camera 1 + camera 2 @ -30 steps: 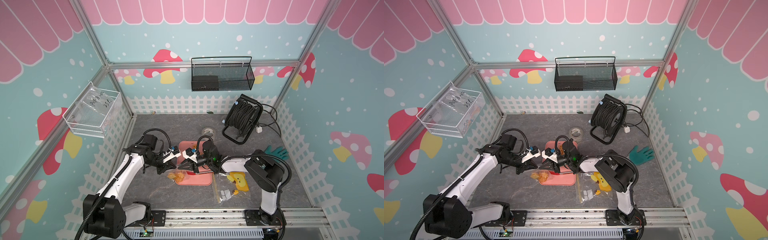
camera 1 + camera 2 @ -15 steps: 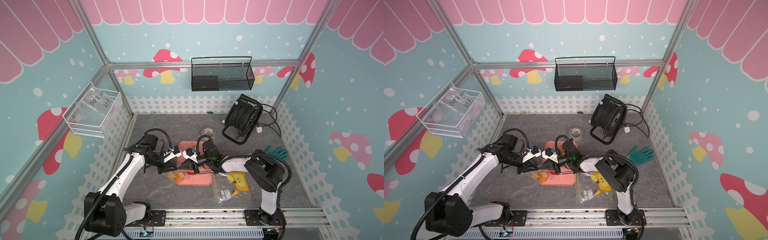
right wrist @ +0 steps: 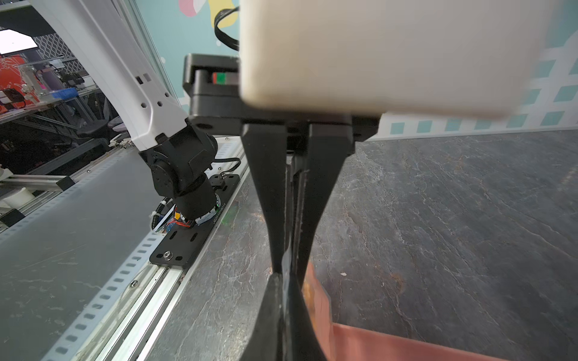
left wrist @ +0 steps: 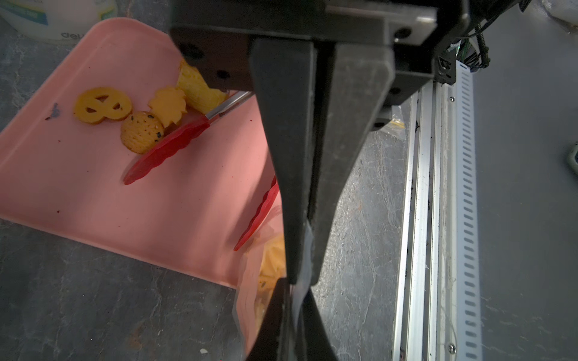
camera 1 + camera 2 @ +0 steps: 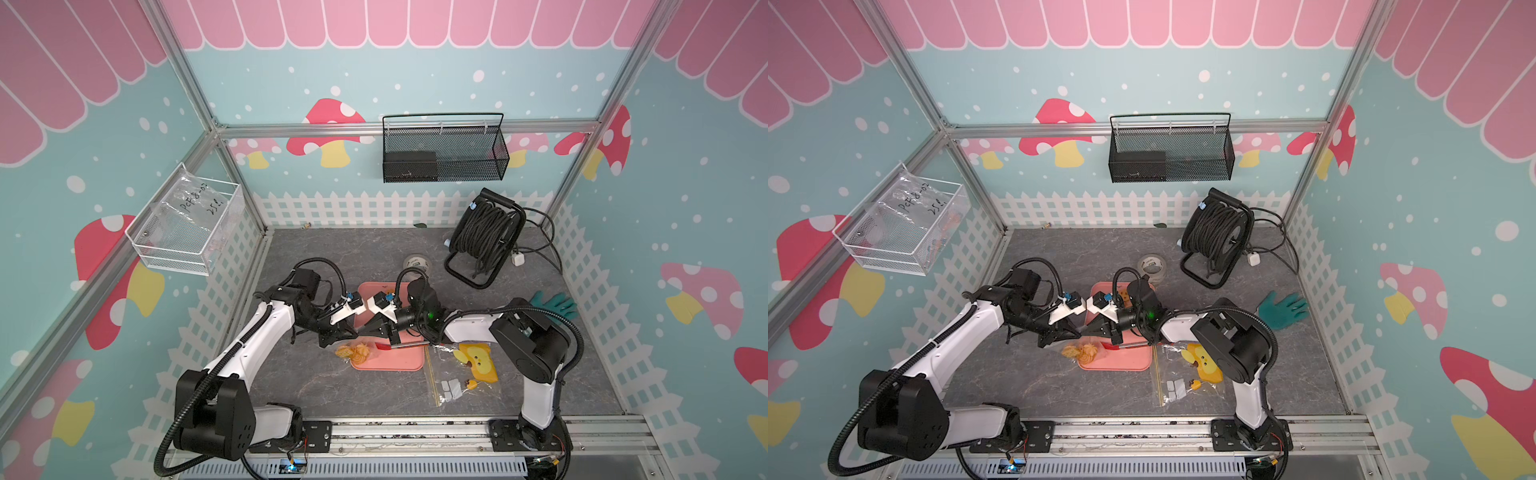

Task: Put the cookies into a resealable bag to prevent moisture
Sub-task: Close the ziploc bag at the center of the board.

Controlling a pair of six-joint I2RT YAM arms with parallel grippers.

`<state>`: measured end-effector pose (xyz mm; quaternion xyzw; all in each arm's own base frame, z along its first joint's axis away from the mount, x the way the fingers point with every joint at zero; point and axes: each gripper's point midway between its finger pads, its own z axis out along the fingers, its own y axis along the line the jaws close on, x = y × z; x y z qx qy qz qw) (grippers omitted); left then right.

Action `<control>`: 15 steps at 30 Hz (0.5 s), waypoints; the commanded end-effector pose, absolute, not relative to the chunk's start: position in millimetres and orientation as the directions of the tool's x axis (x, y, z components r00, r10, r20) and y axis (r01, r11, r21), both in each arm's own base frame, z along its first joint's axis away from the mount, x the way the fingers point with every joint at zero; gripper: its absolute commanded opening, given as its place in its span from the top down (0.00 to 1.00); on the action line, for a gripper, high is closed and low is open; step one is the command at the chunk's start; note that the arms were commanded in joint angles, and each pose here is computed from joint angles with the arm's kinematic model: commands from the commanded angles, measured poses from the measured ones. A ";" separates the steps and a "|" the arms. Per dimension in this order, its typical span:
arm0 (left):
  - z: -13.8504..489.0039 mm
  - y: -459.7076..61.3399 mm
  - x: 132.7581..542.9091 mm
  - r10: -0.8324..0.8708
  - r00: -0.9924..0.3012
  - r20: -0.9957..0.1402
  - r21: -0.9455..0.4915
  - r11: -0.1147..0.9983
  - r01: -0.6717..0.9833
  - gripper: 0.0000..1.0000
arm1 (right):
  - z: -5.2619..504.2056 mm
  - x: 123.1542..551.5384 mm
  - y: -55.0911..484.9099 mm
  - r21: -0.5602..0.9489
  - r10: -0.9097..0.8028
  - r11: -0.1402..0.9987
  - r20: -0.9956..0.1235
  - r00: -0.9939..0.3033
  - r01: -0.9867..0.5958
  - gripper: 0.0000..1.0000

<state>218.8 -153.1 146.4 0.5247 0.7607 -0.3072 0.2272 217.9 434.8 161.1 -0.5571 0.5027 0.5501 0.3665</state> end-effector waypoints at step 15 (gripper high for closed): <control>140.2 -135.0 220.4 0.685 -0.379 -0.623 -0.205 0.324 0.923 0.93 | 160.3 221.4 419.9 0.156 -0.142 -0.235 -0.982 -0.125 -0.959 1.00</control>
